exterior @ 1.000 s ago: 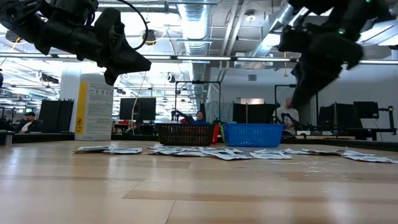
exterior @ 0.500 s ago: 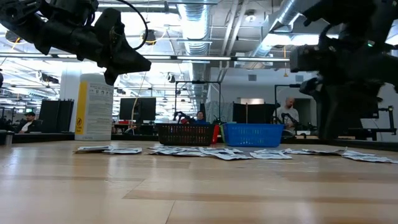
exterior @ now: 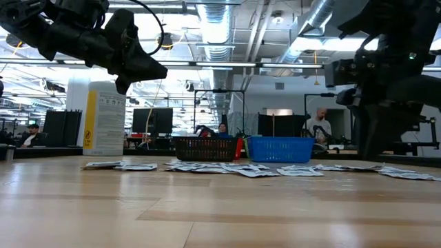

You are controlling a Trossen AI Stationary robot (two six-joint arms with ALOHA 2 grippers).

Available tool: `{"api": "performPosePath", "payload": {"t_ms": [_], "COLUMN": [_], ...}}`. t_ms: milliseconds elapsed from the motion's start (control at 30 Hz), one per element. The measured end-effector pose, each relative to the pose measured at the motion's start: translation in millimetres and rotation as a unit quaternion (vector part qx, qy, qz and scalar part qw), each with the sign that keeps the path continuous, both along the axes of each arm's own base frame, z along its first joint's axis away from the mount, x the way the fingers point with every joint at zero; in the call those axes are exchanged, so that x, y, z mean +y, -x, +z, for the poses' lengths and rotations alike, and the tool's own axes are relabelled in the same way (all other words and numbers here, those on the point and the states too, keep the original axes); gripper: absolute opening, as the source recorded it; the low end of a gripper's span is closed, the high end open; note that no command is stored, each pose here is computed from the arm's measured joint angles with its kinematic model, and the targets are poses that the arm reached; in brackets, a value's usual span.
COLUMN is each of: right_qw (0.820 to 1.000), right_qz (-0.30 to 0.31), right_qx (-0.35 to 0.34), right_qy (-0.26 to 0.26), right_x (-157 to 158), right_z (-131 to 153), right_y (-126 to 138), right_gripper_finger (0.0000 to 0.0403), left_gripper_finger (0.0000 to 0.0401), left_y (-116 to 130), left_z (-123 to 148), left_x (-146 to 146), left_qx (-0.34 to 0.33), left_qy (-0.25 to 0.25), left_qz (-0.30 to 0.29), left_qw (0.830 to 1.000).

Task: Pick & Place First Aid Supplies
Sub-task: Put the alcohol pad into the blue basket

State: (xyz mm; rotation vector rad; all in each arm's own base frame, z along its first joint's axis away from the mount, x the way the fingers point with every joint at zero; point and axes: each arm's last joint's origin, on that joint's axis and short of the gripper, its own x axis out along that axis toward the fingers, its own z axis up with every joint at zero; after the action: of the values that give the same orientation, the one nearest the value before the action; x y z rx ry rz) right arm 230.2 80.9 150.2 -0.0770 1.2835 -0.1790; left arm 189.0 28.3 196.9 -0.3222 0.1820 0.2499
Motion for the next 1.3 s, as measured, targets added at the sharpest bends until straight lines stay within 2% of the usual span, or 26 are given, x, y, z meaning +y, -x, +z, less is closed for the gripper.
{"api": "performPosePath", "payload": {"t_ms": [300,533,700,800,967,1300], "right_qw": [0.999,0.998,0.998,0.999,0.999,0.999], "right_qz": [0.025,0.03,0.029,0.025,0.027,0.022], "right_qx": [0.017,0.046,0.051,0.046,0.035,0.019], "right_qy": [0.024,0.018,0.017,0.008,-0.002,0.025], "right_x": [-4.0,0.2,0.6,0.2,0.2,-1.3], "right_z": [-9.0,-31.9,-34.5,-31.4,-23.3,12.5], "right_y": [-4.3,-12.0,-12.1,-11.8,-10.4,-17.8], "right_gripper_finger": [0.0086,0.0086,0.0084,0.0068,0.0011,0.0001], "left_gripper_finger": [0.0063,0.0063,0.0063,0.0062,0.0063,0.0063], "left_y": [0.0,0.0,0.0,0.0,0.0,0.0], "left_z": [0.0,-0.1,-0.1,0.0,-0.1,-0.1], "left_x": [-0.1,-0.1,-0.1,-0.1,0.0,-0.1], "left_qx": [0.0,0.0,0.0,0.0,0.0,0.0], "left_qy": [0.0,0.0,0.0,0.0,0.0,0.0], "left_qz": [0.0,0.0,0.0,0.0,0.0,0.0], "left_qw": [1.0,1.0,1.0,1.0,1.0,1.0]}}
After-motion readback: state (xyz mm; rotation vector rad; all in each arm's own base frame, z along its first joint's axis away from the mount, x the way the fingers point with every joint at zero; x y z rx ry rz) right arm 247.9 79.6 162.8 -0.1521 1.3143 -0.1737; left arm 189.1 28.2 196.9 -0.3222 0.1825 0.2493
